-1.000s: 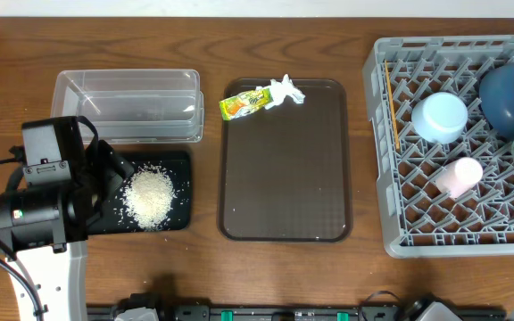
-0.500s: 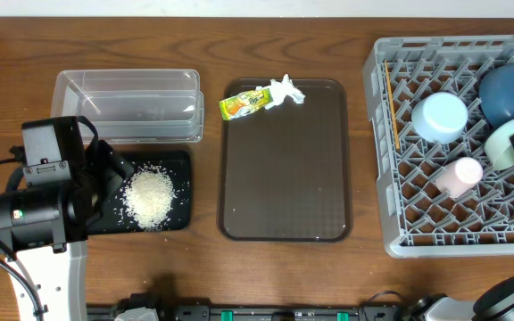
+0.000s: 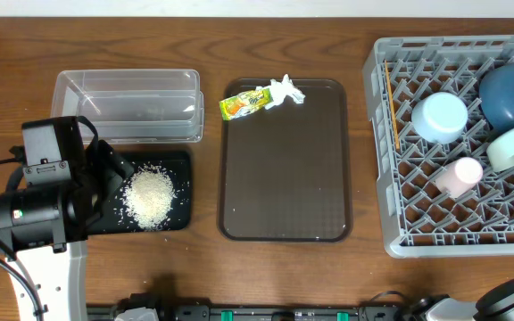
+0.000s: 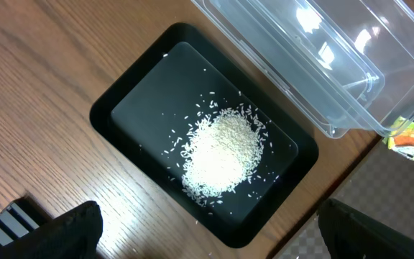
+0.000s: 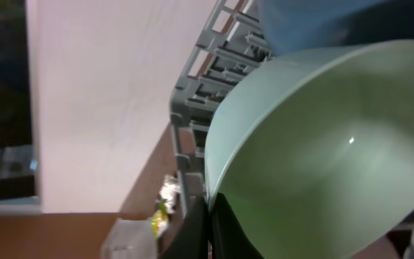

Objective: Sort waste into correct bins and load items into the dishwasher rack

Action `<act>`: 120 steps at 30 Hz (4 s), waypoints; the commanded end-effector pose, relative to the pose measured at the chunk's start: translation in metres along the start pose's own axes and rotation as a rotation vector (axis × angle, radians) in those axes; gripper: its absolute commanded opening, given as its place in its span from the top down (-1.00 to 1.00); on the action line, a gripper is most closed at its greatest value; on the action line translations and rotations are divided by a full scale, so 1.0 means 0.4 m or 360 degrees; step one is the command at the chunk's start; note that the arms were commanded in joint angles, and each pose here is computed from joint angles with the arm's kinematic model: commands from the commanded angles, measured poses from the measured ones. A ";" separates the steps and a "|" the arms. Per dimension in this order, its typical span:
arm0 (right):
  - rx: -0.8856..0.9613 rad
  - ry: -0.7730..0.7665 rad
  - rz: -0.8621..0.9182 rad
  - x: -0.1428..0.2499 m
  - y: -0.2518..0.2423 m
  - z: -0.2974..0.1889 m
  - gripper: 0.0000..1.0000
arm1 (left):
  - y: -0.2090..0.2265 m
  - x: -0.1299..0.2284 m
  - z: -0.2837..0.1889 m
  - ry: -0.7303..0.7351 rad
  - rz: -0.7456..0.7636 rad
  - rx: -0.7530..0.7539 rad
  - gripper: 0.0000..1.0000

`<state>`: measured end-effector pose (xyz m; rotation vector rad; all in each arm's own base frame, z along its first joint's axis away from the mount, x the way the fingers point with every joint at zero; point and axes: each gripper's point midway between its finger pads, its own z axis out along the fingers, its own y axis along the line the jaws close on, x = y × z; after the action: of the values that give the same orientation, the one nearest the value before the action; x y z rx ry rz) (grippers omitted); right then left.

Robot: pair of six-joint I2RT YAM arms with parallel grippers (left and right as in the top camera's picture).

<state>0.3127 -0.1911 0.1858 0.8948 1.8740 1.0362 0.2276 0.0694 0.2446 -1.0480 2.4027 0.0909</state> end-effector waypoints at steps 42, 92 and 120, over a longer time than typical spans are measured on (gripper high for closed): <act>0.0599 -0.0469 -0.0118 0.052 0.124 -0.210 -0.82 | 0.003 -0.009 -0.008 -0.0021 -0.0015 -0.0005 -0.95; 0.1106 -0.0236 -0.0056 0.088 -0.027 -0.101 0.98 | 0.003 -0.009 -0.008 -0.0021 -0.0015 -0.0005 -0.95; 0.1553 -0.0473 0.0186 0.046 -0.147 -0.189 0.98 | 0.003 -0.009 -0.008 -0.0021 -0.0015 -0.0005 -0.95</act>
<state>0.2355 -0.2192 0.1331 1.5967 2.1404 0.0130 0.2277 0.0694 0.2446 -1.0479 2.4024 0.0908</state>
